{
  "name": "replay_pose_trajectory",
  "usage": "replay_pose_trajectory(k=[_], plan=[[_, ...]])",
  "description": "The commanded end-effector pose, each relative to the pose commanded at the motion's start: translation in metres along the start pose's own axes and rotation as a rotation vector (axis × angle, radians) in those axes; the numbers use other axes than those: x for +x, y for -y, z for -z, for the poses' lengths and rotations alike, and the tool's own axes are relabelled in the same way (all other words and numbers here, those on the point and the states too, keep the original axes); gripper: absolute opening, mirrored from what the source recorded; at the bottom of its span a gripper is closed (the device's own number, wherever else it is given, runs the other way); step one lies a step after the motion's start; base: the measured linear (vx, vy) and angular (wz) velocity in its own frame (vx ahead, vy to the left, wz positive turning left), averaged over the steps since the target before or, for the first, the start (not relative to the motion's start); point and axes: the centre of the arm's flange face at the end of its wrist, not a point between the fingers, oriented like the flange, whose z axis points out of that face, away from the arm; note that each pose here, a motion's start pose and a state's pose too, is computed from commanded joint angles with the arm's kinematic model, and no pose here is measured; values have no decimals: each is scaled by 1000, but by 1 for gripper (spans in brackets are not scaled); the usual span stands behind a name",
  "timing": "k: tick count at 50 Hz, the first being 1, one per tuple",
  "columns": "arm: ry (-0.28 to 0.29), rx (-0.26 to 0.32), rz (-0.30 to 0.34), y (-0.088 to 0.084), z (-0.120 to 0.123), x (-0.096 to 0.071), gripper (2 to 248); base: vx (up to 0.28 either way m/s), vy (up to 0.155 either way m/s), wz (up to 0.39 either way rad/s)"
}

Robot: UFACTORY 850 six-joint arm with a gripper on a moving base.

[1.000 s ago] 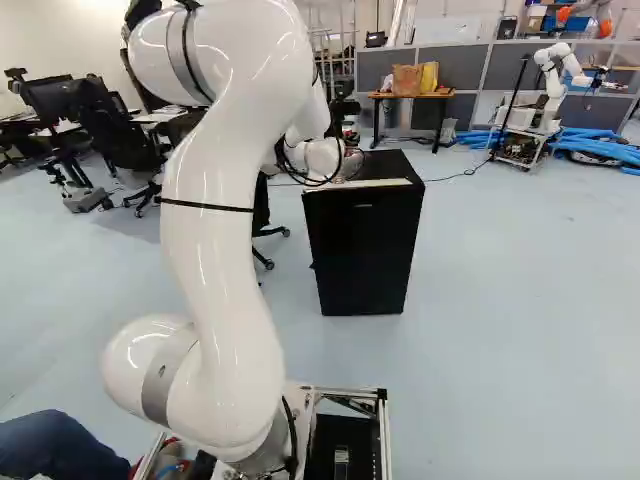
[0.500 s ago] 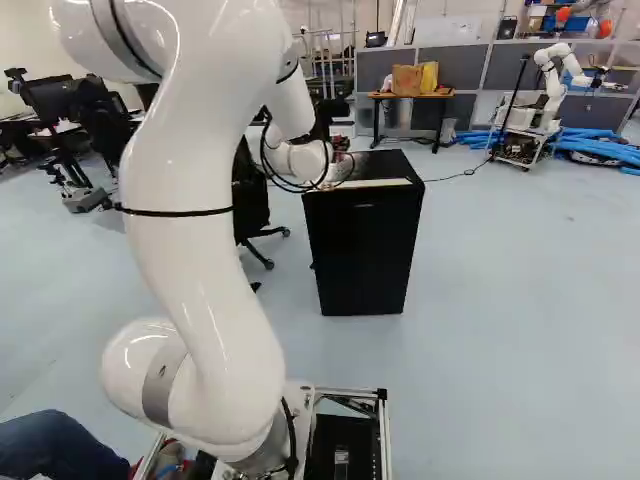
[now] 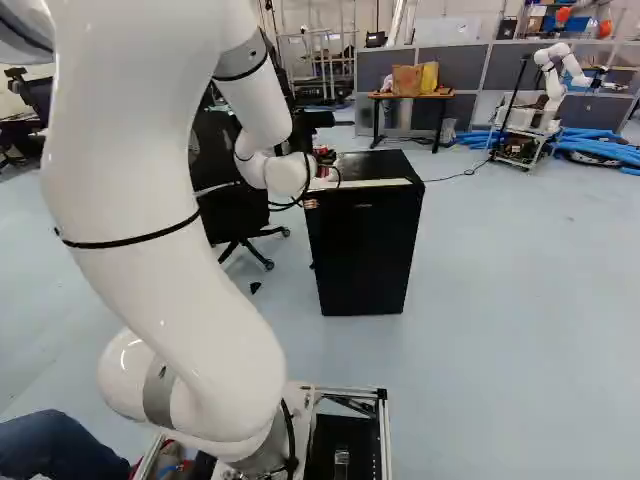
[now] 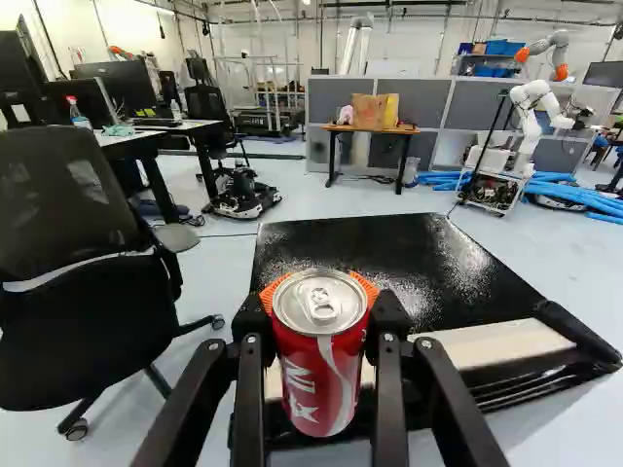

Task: Grab a drink from the fridge

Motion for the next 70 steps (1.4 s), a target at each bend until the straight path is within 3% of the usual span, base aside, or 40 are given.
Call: replay_pose_trajectory(k=[19,39,70], plan=[[41,23,0,14,69,-29,98,0,0,0],[74,41,2,21,126,-58,98,0,0,0],[108,59,4,26,181,-93,98,0,0,0]])
